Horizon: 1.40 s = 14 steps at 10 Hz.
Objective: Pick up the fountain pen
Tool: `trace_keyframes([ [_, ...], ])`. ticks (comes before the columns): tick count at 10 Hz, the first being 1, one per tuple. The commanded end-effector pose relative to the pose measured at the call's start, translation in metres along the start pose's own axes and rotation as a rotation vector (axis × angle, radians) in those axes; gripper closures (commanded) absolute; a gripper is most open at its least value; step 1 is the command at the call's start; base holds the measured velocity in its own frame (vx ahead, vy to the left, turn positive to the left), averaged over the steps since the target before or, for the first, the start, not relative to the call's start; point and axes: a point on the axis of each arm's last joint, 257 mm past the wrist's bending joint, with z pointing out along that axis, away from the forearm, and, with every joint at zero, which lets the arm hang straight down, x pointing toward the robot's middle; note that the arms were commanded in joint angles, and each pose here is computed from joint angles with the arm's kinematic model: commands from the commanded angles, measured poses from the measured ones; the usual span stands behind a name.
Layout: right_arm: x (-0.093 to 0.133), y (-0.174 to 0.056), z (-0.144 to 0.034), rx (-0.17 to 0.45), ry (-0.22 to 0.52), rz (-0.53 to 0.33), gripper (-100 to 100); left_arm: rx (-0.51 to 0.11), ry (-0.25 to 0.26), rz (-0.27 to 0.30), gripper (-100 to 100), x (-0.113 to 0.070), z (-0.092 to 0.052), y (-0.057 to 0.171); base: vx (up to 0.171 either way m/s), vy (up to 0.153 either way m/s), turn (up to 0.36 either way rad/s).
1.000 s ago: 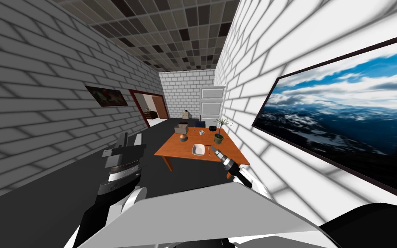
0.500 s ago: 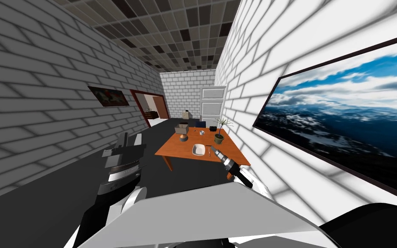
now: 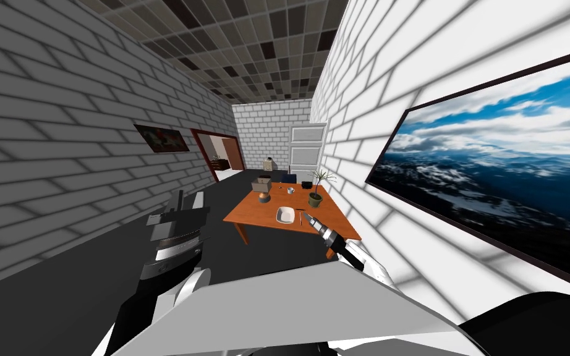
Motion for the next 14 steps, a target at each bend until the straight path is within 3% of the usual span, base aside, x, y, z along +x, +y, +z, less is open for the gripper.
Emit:
trace_keyframes([
  [1, 0.005, -0.011, -0.004, 0.019, 0.027, -0.017, -100, 0.000, 0.000, 0.000, 0, 0.000, 0.000, 0.000, 0.011, 0.002, 0.061],
  [10, 0.005, -0.011, -0.004, 0.019, 0.027, -0.017, -100, 0.000, 0.000, 0.000, 0, 0.000, 0.000, 0.000, 0.000, -0.009, 0.013],
  [14, 0.020, -0.051, -0.033, 0.109, 0.101, -0.067, -100, 0.000, 0.000, 0.000, 0, 0.000, 0.000, 0.000, 0.031, 0.019, 0.158],
])
